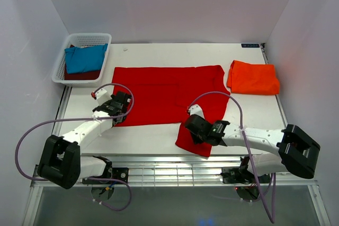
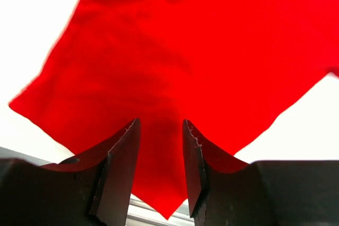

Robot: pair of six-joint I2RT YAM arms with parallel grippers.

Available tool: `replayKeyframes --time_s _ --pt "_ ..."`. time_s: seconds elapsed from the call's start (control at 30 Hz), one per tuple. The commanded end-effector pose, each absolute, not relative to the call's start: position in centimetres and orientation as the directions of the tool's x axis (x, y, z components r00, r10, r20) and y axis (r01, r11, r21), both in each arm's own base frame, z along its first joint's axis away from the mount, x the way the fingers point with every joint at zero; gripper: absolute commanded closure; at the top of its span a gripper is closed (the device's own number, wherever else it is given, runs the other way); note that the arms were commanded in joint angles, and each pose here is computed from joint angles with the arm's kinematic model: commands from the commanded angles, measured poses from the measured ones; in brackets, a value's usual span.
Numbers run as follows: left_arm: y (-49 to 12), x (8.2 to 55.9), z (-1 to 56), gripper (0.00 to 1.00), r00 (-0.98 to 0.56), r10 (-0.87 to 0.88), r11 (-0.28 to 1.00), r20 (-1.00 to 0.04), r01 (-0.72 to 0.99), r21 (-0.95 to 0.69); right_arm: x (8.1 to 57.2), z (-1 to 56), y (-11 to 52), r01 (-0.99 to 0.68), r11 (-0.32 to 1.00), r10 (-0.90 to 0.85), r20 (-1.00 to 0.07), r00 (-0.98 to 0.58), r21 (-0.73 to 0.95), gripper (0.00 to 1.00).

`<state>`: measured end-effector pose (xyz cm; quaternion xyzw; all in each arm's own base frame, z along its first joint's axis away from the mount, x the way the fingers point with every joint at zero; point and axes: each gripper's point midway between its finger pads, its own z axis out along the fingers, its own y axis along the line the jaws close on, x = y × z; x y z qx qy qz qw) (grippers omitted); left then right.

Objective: Fold and stack the t-shirts
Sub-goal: Fold the tshirt

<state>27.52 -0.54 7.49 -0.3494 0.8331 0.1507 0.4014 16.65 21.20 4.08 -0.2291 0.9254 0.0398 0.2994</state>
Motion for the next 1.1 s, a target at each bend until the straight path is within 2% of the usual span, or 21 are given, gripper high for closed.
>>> replayKeyframes --time_s 0.0,0.3,0.4,0.73,0.87,1.07 --pt "-0.3 27.2 7.6 0.21 -0.4 -0.472 0.704 -0.785 -0.707 -0.063 15.9 4.4 21.2 -0.386 0.922 -0.316 -0.603 -0.732 -0.015 0.57" --pt "0.8 27.8 4.2 0.22 -0.445 -0.478 0.73 -0.757 -0.681 -0.06 14.5 4.2 20.2 -0.362 0.932 -0.274 -0.605 -0.747 0.025 0.57" --pt "1.1 28.8 4.7 0.22 -0.405 -0.521 0.727 -0.751 -0.672 -0.141 14.5 5.0 20.4 -0.363 0.931 -0.261 -0.618 -0.742 0.044 0.56" --pt "0.9 28.6 2.2 0.27 -0.487 -0.576 0.715 -0.656 -0.689 -0.117 13.7 5.8 19.5 -0.334 0.942 -0.239 -0.609 -0.756 0.045 0.57" --pt "0.8 27.8 2.2 0.32 -0.486 -0.591 0.707 -0.644 -0.697 -0.123 13.5 5.6 19.2 -0.325 0.945 -0.236 -0.602 -0.763 0.041 0.57" --pt "0.7 27.5 3.6 0.32 -0.453 -0.609 0.699 -0.651 -0.695 -0.17 13.2 4.7 17.9 -0.261 0.965 -0.221 -0.57 -0.792 -0.011 0.57"
